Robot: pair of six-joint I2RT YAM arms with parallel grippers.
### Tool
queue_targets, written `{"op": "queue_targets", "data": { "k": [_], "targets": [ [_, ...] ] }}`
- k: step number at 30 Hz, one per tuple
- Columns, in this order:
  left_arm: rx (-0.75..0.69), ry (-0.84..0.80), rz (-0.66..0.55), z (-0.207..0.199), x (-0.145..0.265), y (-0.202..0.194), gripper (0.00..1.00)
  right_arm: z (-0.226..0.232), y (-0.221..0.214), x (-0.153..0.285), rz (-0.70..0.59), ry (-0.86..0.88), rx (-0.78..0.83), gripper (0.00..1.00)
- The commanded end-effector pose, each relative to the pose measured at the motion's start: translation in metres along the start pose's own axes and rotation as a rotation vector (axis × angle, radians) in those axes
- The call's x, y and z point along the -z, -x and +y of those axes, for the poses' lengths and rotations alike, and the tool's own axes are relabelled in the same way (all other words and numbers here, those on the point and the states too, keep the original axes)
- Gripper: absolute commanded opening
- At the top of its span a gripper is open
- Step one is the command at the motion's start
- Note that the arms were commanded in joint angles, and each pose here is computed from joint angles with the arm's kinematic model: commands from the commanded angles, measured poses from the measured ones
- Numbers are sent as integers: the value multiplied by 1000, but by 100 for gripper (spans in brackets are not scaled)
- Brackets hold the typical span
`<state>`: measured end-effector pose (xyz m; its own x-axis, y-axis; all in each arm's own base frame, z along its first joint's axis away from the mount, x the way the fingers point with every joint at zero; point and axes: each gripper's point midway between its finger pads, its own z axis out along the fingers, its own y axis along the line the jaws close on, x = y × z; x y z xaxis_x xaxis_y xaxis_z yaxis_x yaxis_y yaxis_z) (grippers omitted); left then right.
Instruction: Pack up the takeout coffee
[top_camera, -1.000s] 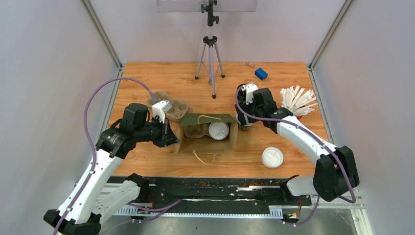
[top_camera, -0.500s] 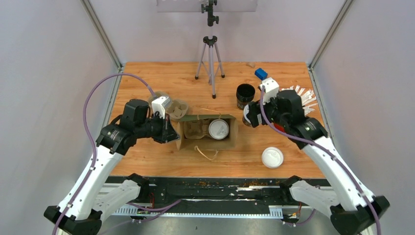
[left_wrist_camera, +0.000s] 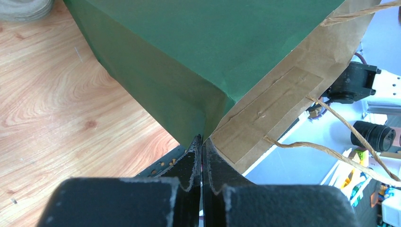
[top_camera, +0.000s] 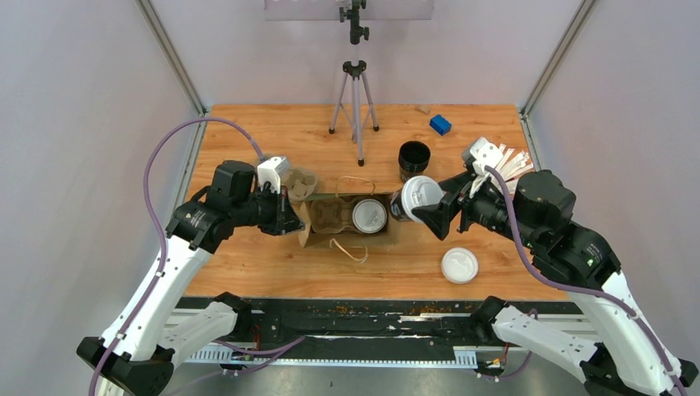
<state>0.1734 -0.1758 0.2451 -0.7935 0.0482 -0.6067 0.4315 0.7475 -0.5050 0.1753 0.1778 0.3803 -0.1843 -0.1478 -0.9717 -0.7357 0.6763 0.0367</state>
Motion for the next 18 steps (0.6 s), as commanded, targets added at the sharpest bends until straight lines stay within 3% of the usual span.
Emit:
{"op": "queue_targets", "data": {
  "k": [1,8,18],
  "targets": [
    [-17,0,-60,-7,7,17,0,39,15,2,-25,157,-60,68],
    [-35,-15,-61,-8,6,17,0,72,22,-17,-12,259,27,68],
    [-80,-91,-70,-18,5,14,0,88,-7,-84,-43,304,434,69]
  ]
}}
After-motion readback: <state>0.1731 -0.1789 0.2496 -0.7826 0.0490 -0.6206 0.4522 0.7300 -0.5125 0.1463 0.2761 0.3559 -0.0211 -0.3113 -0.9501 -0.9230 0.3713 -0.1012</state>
